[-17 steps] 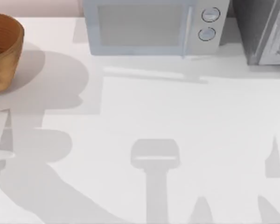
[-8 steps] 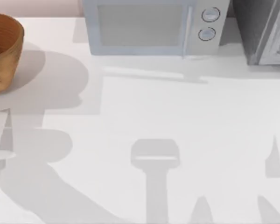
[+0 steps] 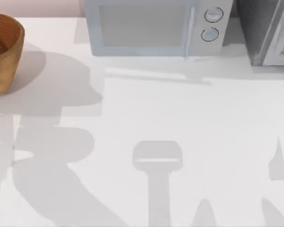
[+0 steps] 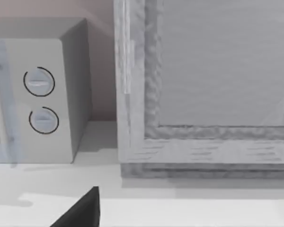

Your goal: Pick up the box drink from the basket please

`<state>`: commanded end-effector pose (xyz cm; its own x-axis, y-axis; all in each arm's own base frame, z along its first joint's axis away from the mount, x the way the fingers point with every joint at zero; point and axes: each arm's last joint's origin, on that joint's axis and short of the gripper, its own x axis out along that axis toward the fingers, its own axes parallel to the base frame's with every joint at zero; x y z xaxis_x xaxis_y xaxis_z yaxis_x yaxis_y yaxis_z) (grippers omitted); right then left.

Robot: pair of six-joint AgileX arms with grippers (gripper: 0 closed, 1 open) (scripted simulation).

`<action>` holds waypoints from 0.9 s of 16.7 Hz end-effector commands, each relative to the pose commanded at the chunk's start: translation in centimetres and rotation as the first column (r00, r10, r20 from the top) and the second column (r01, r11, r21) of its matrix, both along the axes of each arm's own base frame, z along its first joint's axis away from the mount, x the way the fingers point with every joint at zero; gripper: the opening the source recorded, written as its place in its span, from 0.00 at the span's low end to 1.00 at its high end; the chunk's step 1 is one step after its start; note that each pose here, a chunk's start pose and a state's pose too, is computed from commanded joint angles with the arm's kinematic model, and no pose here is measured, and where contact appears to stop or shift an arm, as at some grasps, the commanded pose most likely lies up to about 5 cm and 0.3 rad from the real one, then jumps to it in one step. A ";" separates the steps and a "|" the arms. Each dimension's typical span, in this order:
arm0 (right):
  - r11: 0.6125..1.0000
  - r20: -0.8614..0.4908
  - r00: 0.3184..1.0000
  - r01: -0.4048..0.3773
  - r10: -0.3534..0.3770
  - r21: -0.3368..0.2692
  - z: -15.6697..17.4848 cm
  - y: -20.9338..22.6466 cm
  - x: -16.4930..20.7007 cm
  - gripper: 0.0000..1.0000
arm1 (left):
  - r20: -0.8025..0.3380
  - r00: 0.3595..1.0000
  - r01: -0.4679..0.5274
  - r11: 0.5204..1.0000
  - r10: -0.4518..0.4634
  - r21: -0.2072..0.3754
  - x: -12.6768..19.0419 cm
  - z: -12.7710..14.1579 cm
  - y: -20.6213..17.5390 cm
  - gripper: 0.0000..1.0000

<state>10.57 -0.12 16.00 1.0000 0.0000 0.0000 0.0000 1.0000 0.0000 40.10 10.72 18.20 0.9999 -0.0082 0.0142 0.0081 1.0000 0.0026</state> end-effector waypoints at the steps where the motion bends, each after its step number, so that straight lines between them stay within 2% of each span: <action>1: 1.000 0.000 1.000 0.000 0.000 0.000 0.0 0.0 0.0 1.00 | 0.000 1.000 0.000 1.000 0.000 0.000 0.1 1.3 0.0 0.00; 8: 1.000 0.000 1.000 0.000 0.000 0.000 0.0 0.0 0.0 1.00 | 0.000 1.000 0.000 1.000 0.000 0.000 -0.6 9.4 -0.2 0.00; 10: 1.000 0.000 1.000 0.000 0.000 0.000 0.0 0.0 0.0 1.00 | 0.000 1.000 0.000 1.000 0.000 0.000 -0.8 10.3 -0.2 0.00; 15: 1.000 0.000 1.000 0.000 0.000 0.000 0.0 0.0 0.0 1.00 | -0.004 1.000 -0.001 1.000 0.001 0.001 -0.8 10.1 -0.2 0.00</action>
